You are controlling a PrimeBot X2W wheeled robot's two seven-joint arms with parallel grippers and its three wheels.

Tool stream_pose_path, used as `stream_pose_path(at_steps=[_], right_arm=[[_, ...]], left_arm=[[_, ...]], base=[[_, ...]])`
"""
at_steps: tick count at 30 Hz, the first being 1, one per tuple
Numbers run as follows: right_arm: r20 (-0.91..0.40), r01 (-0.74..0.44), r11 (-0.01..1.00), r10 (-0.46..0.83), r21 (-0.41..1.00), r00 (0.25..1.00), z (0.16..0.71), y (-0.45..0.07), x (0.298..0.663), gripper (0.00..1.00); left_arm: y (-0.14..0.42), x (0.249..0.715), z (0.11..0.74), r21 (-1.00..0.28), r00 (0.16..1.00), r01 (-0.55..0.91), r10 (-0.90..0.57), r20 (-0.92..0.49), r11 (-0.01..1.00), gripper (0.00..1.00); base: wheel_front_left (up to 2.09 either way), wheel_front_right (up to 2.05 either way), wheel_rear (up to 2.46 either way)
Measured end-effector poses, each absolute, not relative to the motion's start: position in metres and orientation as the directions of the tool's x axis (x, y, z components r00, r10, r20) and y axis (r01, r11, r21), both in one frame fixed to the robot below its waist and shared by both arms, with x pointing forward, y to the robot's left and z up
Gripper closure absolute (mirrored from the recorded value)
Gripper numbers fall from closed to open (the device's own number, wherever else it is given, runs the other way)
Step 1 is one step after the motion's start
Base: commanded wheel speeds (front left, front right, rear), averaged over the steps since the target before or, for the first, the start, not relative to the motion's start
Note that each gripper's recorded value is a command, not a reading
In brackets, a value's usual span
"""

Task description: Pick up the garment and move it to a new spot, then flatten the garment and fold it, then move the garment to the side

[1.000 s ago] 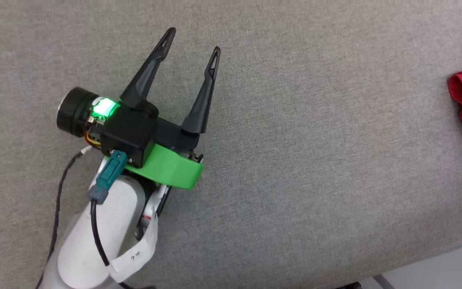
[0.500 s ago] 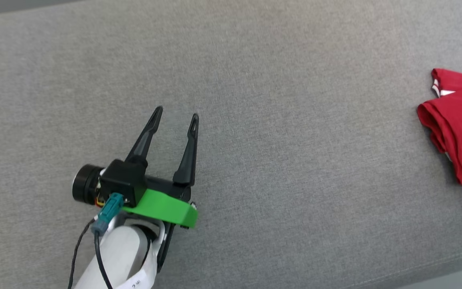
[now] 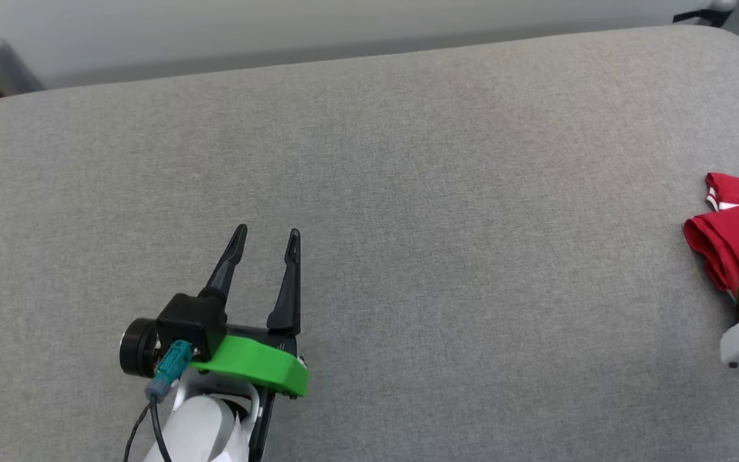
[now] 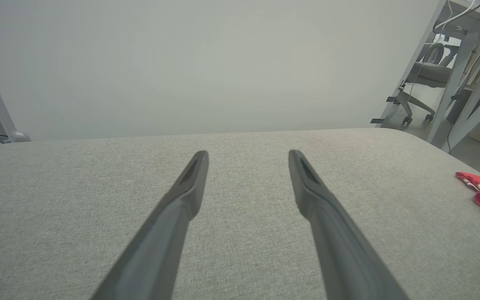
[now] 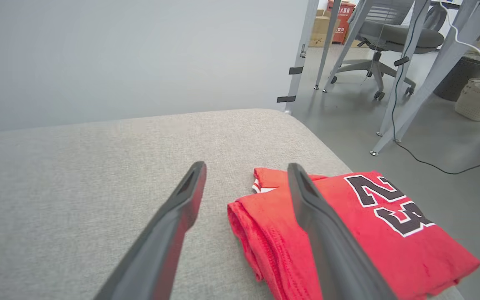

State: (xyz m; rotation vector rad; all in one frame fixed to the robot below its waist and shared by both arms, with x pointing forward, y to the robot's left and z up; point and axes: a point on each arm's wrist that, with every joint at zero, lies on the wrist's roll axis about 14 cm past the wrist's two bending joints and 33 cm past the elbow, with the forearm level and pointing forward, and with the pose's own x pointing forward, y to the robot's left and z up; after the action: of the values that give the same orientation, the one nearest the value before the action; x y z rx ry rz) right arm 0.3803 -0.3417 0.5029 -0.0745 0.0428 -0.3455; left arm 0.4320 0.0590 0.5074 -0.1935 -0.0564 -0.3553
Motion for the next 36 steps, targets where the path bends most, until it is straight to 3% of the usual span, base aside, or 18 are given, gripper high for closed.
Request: stream_pose_path(at_steps=[15,36], right_arm=[[0.058,0.041,0.999,-0.043,0.028,0.997,0.537,-0.221,0.37,0.0],[0.054,-0.065,0.997,0.062,0.05,0.997,0.545,-0.183,0.327,0.0]], left_arm=[[0.146,0.399,0.515,-0.161,0.993,0.097,-0.084,0.085,0.982,0.0],[0.151,0.362,0.512,-0.126,0.994,0.088,-0.08,0.07,0.988,0.0]], base=[[0.0,0.0,0.0],[0.0,0.0,0.0]])
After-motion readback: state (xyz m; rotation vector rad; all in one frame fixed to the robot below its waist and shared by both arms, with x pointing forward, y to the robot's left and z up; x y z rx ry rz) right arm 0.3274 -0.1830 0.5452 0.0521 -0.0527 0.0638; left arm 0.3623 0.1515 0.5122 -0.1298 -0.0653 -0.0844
